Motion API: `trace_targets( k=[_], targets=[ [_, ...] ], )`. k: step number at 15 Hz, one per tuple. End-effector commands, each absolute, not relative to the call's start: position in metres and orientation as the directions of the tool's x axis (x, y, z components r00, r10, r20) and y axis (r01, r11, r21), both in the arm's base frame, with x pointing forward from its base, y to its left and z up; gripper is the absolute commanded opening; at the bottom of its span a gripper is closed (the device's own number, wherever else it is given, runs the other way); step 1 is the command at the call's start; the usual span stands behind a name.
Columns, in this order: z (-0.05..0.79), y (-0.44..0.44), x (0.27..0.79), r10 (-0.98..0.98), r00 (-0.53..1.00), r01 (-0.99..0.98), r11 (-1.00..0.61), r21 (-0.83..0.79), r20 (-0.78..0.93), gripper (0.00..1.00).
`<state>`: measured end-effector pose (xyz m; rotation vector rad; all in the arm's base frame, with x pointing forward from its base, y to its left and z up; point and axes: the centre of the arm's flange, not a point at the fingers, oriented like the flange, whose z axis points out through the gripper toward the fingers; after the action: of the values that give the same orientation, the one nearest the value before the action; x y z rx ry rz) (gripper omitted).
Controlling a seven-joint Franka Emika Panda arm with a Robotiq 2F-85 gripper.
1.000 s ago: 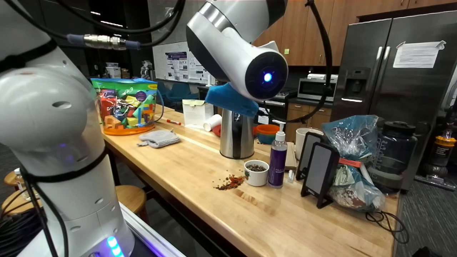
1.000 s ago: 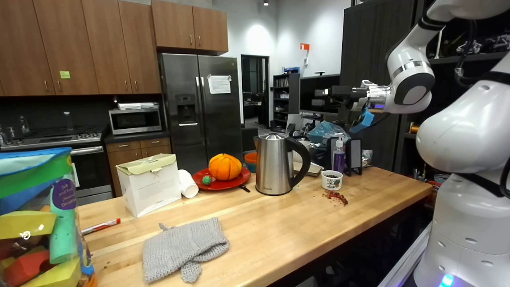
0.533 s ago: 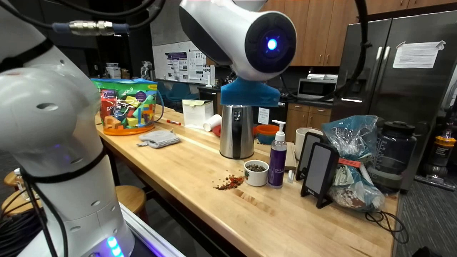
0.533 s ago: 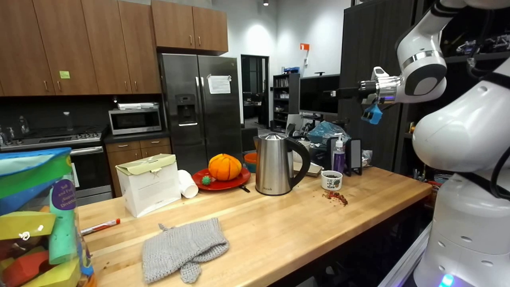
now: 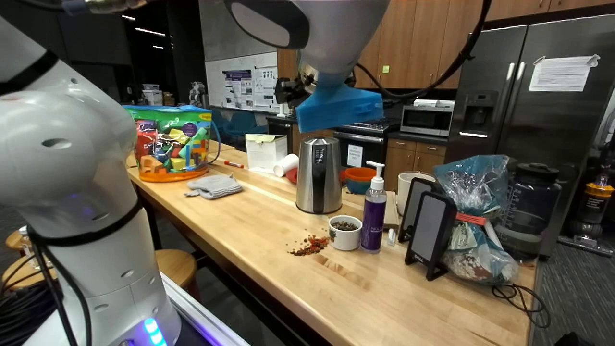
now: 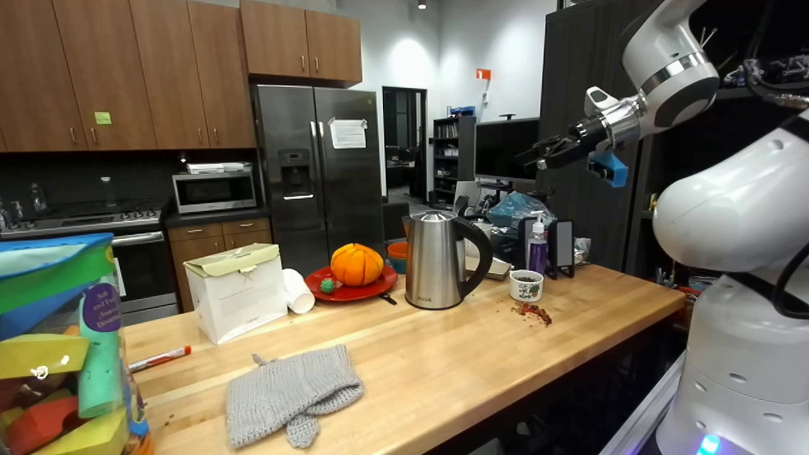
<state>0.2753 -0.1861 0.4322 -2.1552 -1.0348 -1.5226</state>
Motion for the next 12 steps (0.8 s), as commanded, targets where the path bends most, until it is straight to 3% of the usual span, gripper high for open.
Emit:
trace_targets(
  k=[1,6,12],
  targets=[
    [0.434,-0.158,0.272,0.53,0.198,0.734,-0.637,0.233,0.825,1.0],
    [0.419,-0.137,0.303,0.676,0.149,0.743,-0.558,0.37,0.721,1.0],
    [0.393,-0.125,0.329,0.75,0.155,0.744,-0.517,0.424,0.643,1.0]
  ],
)
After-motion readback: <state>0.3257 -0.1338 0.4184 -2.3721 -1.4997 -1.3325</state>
